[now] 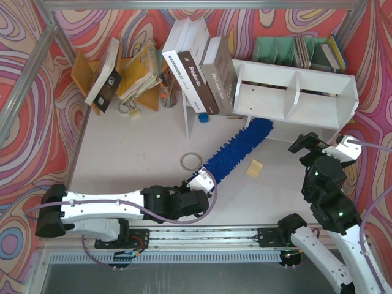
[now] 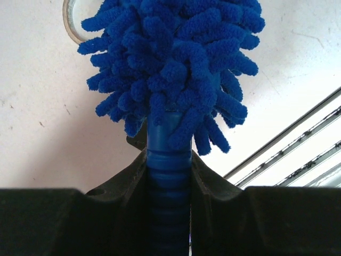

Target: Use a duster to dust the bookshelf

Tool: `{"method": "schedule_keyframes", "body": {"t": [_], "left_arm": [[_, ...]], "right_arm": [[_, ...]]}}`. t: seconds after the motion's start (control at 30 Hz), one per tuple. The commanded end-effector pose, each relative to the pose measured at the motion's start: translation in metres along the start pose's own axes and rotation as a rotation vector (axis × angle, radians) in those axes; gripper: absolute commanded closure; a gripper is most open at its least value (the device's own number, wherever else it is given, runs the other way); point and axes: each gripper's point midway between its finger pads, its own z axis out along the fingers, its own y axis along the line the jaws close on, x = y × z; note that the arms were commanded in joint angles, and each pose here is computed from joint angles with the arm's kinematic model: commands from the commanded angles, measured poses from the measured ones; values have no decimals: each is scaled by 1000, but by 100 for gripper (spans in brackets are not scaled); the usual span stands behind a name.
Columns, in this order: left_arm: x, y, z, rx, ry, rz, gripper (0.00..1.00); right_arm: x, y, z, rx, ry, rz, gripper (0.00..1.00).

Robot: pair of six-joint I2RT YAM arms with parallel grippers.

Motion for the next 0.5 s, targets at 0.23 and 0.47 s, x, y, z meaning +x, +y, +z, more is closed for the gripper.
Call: {"method": "schedule_keyframes", "body": {"t": [0.23, 0.47], "left_arm": [[-83, -16, 17, -122, -62, -16, 100], [-117, -58, 41, -115, -8, 24, 100]], "right_arm": [[-4, -1, 1, 13, -21, 10, 1], [-6, -2, 0, 11, -26, 17, 1]]}}
